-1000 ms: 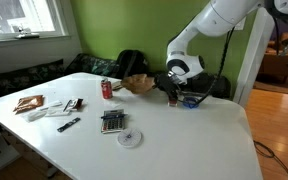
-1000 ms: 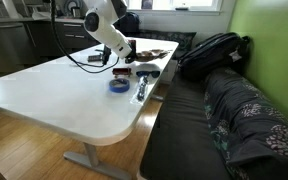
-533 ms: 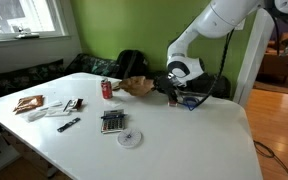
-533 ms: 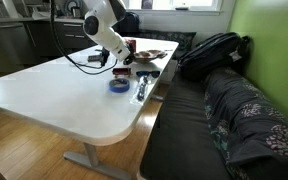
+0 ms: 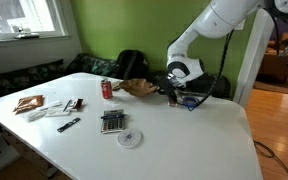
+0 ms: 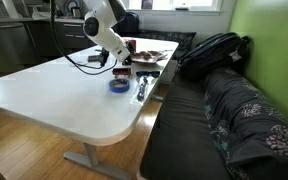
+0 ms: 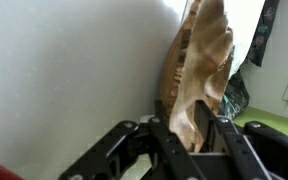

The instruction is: Move the key bowl backwards close to the edge

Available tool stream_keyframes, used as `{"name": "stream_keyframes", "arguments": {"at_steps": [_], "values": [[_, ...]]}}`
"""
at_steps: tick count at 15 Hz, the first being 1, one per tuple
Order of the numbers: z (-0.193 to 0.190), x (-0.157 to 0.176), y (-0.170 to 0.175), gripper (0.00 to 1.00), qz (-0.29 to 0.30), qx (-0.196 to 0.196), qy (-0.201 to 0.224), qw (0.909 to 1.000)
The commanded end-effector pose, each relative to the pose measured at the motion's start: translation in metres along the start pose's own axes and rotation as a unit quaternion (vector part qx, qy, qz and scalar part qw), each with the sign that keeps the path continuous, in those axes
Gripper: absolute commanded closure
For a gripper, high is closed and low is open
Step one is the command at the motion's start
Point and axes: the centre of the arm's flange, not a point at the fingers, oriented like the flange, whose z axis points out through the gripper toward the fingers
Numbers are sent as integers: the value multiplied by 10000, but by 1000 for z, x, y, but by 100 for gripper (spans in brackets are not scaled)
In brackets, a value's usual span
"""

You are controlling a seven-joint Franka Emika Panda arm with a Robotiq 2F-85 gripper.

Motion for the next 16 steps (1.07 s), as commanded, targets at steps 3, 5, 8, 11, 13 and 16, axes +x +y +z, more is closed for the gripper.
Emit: {"name": "stream_keyframes", "arguments": {"at_steps": [3, 5, 8, 11, 13, 16], "values": [[-13, -4, -2, 14, -176, -334, -698, 9968], [-27, -12, -2, 1, -422, -508, -1192, 9907], [-55, -10, -7, 0, -870, -208, -1952, 9767], [-78, 5, -18, 0, -1275, 149, -2641, 9559], [-95, 17, -22, 1, -1559, 305, -3093, 9376], [-83, 21, -26, 0, -1637, 363, -3172, 9334]]}}
